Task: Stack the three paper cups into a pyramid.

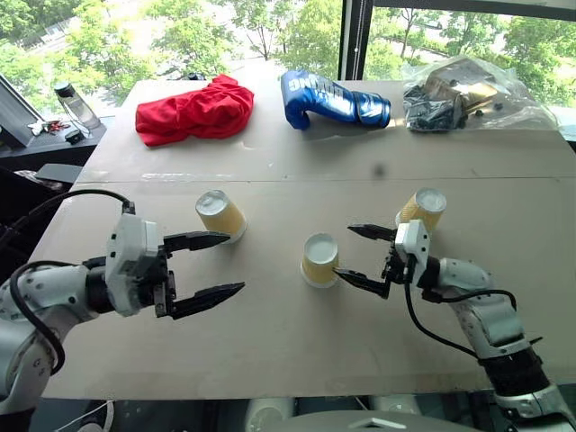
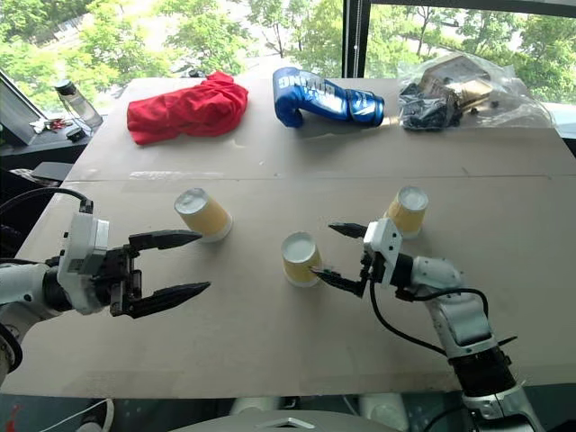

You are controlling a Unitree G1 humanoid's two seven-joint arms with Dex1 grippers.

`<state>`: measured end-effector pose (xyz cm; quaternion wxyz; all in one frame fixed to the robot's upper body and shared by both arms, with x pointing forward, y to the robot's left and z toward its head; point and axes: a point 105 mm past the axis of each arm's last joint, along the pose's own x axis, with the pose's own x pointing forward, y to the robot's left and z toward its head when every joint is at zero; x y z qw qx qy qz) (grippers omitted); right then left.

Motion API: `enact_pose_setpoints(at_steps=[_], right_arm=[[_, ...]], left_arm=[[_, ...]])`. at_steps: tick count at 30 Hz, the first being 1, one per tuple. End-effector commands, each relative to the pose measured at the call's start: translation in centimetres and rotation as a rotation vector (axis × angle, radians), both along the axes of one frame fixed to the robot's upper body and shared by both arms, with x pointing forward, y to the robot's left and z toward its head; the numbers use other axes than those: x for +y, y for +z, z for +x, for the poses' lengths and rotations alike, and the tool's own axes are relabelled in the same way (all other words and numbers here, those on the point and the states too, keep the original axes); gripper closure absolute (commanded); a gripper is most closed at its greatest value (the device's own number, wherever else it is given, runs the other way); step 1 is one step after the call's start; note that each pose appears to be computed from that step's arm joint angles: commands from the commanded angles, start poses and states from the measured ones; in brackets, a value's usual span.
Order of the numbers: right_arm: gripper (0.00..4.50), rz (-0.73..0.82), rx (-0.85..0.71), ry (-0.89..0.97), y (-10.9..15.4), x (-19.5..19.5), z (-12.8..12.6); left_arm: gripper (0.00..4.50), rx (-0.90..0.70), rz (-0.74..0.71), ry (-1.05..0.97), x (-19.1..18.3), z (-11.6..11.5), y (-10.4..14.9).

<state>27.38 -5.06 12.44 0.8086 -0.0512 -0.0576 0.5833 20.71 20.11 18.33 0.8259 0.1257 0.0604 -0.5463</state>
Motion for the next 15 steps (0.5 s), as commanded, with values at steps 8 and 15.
enact_pose_setpoints(at_steps=[8,15], right_arm=[[0.0,0.018,-0.005,0.11,0.8,3.4,-0.3],[0.52,0.027,0.006,0.127,0.8,3.7,-0.5]], left_arm=[[0.06,-0.06,-0.009,-0.045,-0.8,-1.3,2.2],[0.0,-0.066,-0.018,-0.033,-0.6,-1.2,2.3]])
